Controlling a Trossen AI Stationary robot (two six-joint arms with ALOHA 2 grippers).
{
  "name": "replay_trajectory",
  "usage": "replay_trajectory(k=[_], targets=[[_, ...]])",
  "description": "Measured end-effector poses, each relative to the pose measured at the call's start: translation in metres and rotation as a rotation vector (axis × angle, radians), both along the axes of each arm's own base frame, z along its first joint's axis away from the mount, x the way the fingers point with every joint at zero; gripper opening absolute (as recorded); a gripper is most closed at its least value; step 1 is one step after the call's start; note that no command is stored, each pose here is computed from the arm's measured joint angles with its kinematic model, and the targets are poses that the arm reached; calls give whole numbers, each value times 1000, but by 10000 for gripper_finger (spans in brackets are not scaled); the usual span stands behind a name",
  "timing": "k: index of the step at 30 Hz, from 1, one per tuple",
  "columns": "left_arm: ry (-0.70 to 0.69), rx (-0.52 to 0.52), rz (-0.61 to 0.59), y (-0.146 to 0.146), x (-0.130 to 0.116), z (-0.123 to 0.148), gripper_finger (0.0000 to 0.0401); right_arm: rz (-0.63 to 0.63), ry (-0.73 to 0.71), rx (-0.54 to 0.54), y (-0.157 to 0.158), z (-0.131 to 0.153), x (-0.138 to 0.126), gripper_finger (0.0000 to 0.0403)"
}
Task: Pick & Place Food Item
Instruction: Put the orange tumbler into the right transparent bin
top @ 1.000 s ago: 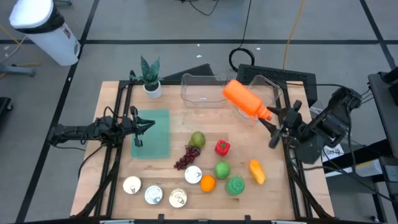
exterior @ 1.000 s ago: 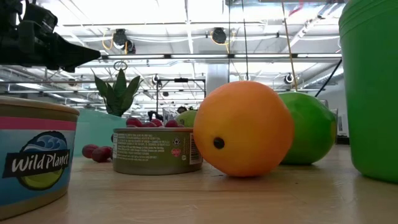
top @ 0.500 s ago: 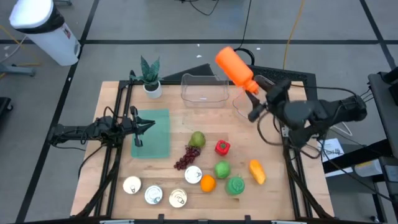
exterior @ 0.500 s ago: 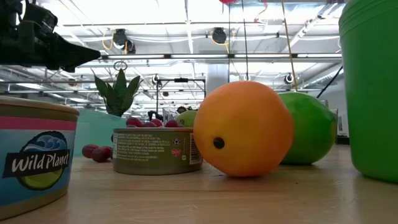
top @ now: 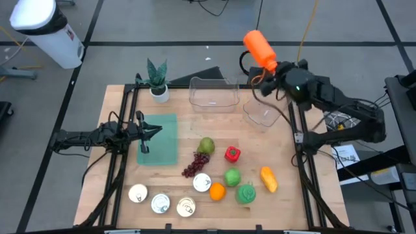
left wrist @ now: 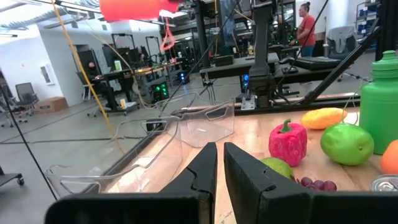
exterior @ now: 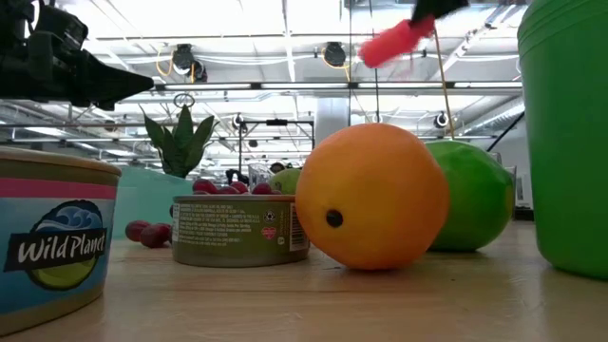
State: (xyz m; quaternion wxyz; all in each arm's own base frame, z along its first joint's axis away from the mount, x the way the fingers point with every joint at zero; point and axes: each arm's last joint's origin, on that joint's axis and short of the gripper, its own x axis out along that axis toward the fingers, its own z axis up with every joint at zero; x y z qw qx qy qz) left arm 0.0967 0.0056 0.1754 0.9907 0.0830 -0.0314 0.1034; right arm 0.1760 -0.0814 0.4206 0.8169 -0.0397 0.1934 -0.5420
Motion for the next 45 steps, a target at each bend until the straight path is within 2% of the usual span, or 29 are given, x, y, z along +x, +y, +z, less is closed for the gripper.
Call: replay_trajectory(k=[3,7,12,15,21,26,33,45], targets=[[0,0,0,0,0,0,42,-52,48,155,-16,-15,-14,209],[-1,0,0,0,0,0,42,-70,65,388,-22,-31,-30,210],[-1,0,0,0,0,0,42,-176,133,510,-17,-43,-43,210],[0,0,0,0,0,0,42,-195,164,592,-14,-48,-46,210],[0,0,0,0,0,0,42,-114,241,737,-13,-57,-42,210],[0,0,0,0,0,0,42,13,309,923,-21,-68,-34,210],[0,0,0,0,0,0,42,114,374,1079,-41,-84,-22,210],[0,0,0,0,0,0,42,123,473,1138,-67,-95,-7,210]])
